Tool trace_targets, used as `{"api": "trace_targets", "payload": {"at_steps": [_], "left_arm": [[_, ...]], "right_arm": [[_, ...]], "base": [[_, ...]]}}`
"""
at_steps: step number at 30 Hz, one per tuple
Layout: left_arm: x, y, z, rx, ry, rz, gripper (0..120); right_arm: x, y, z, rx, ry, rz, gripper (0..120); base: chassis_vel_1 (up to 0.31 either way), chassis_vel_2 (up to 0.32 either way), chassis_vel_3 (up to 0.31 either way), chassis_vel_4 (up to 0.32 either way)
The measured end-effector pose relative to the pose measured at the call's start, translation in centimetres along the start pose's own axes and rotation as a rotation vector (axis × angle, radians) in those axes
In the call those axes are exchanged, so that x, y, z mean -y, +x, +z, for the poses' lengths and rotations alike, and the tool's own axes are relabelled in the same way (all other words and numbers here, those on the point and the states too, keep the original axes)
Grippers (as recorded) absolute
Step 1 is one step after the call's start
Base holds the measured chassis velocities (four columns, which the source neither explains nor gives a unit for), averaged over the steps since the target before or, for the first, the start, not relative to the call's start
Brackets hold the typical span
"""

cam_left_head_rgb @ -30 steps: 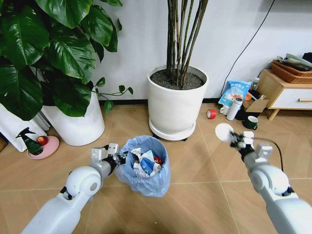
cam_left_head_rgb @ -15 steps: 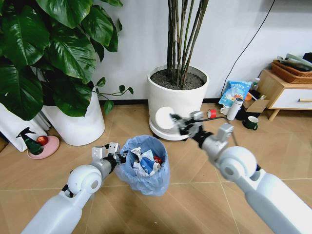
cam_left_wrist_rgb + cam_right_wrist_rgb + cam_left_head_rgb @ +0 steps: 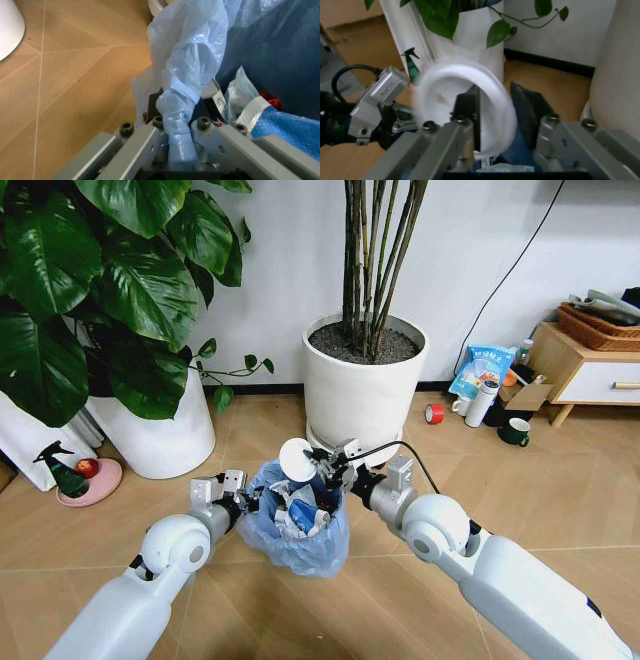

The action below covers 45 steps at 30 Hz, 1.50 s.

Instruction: Pick up the trash bin and place the garbage on the floor into it.

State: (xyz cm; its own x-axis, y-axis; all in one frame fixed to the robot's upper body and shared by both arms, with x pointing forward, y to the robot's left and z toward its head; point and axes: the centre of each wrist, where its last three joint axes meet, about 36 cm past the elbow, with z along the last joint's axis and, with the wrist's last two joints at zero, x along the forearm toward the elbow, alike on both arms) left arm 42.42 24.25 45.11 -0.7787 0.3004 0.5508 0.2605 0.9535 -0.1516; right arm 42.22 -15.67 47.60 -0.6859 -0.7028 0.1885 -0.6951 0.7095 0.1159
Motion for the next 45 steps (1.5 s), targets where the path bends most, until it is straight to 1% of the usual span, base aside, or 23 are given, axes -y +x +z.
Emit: {"api": "trace_targets", "payload": {"at_steps": [1, 2, 7, 8, 9, 10, 11, 12, 16, 17, 18, 19, 20, 21, 23, 24, 28, 30, 32, 36, 45], "left_arm": [[0.0, 0.0, -0.1, 0.001, 0.000, 0.000, 0], [0.0, 0.0, -0.1, 0.001, 0.000, 0.000, 0], [-0.1, 0.1, -0.2, 0.006, 0.000, -0.003, 0], [-0.1, 0.1, -0.2, 0.006, 0.000, -0.003, 0], [-0.1, 0.2, -0.2, 0.006, 0.000, -0.003, 0], [-0.1, 0.2, -0.2, 0.007, 0.000, -0.003, 0], [-0.1, 0.2, -0.2, 0.007, 0.000, -0.003, 0], [-0.1, 0.2, -0.2, 0.007, 0.000, -0.003, 0], [0.1, 0.4, -0.1, 0.009, 0.000, -0.004, 0], [0.1, 0.4, -0.1, 0.009, 0.000, -0.004, 0], [0.1, 0.5, -0.1, 0.009, 0.000, -0.005, 0], [0.1, 0.7, -0.1, 0.009, 0.001, -0.007, 0], [0.0, 0.7, -0.1, 0.010, 0.002, -0.009, 0], [0.0, 0.7, -0.1, 0.010, 0.002, -0.009, 0], [0.0, 1.0, 0.0, 0.012, 0.004, -0.012, 0], [0.0, 1.0, 0.0, 0.012, 0.004, -0.012, 0], [-0.1, 1.4, 0.1, 0.013, -0.003, -0.017, 0], [-0.1, 1.4, 0.0, 0.013, -0.004, -0.018, 0], [-0.2, 1.6, 0.0, 0.012, -0.007, -0.021, 0], [-0.2, 1.6, 0.1, 0.010, -0.008, -0.021, 0], [0.0, 1.7, 0.2, 0.010, -0.010, -0.014, 0]], "right_arm": [[-0.1, -0.1, 0.1, -0.004, 0.001, -0.004, 30], [-0.1, -0.1, 0.1, -0.004, 0.001, -0.004, 30], [0.0, -0.2, 0.4, -0.011, 0.002, -0.001, 52], [0.0, -0.2, 0.4, -0.011, 0.002, -0.001, 52], [0.0, -0.2, 0.4, -0.012, 0.001, 0.001, 58], [0.0, -0.2, 0.4, -0.011, 0.000, 0.003, 59], [0.1, -0.1, 0.4, -0.010, 0.000, 0.007, 67], [0.1, -0.1, 0.4, -0.010, 0.000, 0.007, 67], [0.8, 0.3, 0.1, 0.009, -0.009, 0.062, 85], [0.8, 0.3, 0.1, 0.009, -0.009, 0.062, 85], [1.1, 0.5, 0.0, 0.016, -0.012, 0.079, 88], [1.4, 1.0, -0.1, 0.028, -0.016, 0.115, 94], [1.6, 1.3, -0.1, 0.036, -0.014, 0.143, 97], [1.6, 1.3, -0.1, 0.036, -0.014, 0.143, 97], [2.3, 2.4, 0.5, 0.058, 0.014, 0.234, 100], [2.3, 2.4, 0.5, 0.058, 0.014, 0.234, 100], [3.3, 4.5, 1.3, 0.089, 0.095, 0.388, 100], [3.4, 4.8, 1.4, 0.091, 0.100, 0.401, 100], [3.7, 6.2, 1.7, 0.093, 0.120, 0.454, 100], [3.3, 7.5, 2.4, 0.082, 0.125, 0.488, 100], [2.0, 8.6, 3.3, 0.064, 0.109, 0.492, 100]], "base": [[0.000, 0.000, 0.000, 0.000], [0.000, 0.000, 0.000, 0.000], [0.000, 0.000, 0.000, 0.000], [0.000, 0.000, 0.000, 0.000], [0.000, 0.000, 0.000, 0.000], [0.000, 0.000, 0.000, 0.000], [0.000, 0.000, 0.000, 0.000], [0.000, 0.000, 0.000, 0.000], [0.000, 0.000, 0.000, 0.000], [0.000, 0.000, 0.000, 0.000], [0.000, 0.000, 0.000, 0.000], [0.000, 0.000, 0.000, 0.000], [0.000, 0.000, 0.000, 0.000], [0.000, 0.000, 0.000, 0.000], [0.000, 0.000, 0.000, 0.000], [0.000, 0.000, 0.000, 0.000], [0.000, 0.000, 0.000, 0.000], [0.000, 0.000, 0.000, 0.000], [0.000, 0.000, 0.000, 0.000], [0.000, 0.000, 0.000, 0.000], [0.000, 0.000, 0.000, 0.000]]}}
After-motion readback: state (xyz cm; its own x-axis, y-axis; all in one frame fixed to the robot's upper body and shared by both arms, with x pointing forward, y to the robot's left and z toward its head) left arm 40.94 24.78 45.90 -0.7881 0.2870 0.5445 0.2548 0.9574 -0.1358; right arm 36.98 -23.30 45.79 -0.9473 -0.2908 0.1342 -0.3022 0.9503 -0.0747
